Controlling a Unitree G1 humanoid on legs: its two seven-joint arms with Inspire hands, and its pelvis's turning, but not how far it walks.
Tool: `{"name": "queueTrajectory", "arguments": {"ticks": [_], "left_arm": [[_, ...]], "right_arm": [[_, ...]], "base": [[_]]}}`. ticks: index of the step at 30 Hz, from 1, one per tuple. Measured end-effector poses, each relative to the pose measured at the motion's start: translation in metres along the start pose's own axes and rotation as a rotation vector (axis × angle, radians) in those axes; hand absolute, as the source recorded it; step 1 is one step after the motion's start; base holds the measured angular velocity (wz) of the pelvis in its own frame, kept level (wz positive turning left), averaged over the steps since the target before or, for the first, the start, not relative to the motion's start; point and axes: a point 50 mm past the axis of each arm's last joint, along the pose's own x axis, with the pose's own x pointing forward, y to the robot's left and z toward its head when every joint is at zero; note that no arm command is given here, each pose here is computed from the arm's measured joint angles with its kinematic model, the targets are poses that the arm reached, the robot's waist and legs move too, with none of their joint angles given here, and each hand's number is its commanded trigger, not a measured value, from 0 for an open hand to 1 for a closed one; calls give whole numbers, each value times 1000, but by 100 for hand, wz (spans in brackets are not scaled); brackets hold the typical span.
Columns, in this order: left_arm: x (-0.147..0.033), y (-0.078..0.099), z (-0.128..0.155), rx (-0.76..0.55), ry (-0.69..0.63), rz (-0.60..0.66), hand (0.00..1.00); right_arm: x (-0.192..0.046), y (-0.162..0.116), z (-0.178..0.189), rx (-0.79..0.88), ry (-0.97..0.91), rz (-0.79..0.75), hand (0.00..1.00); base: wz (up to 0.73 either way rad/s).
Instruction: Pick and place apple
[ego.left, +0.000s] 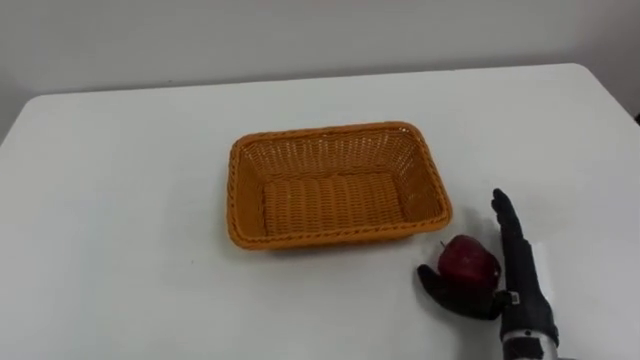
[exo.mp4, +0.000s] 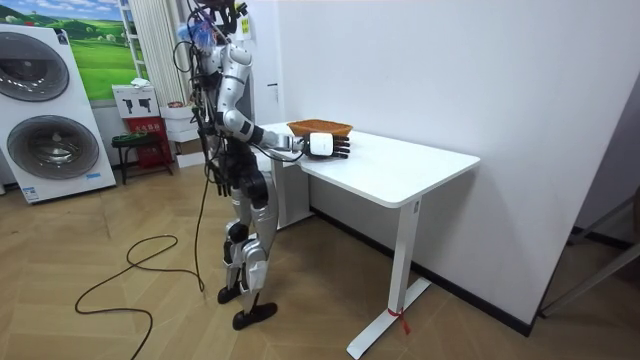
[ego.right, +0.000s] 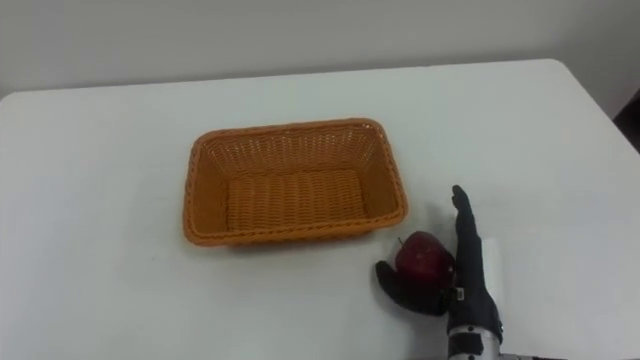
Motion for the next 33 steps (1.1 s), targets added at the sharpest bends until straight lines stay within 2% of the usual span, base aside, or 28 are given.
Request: {"name": "queueTrajectory", "arguments": {"ticks": [1, 2, 3, 17, 29, 33], "left_arm": [[0, 0, 0, 0, 0, 0, 0], [0, 0, 0, 0, 0, 0, 0], [0, 0, 0, -2, -1, 1, 0], [1, 3, 8, -26, -26, 17, 0], [1, 3, 7, -41, -28, 29, 0], [0, 4, 6, -45, -29, 38, 0]], "right_arm": [[0, 0, 0, -1, -1, 1, 28], [0, 0, 0, -2, -1, 1, 84], [0, 0, -1, -2, 2, 0, 100], [8, -14, -12, -33, 0, -141, 100], [9, -16, -13, 4, 17, -182, 100], [14, -18, -8, 67, 26, -218, 100]], "base": [[-4], [0], [0], [0], [0], [0]]}}
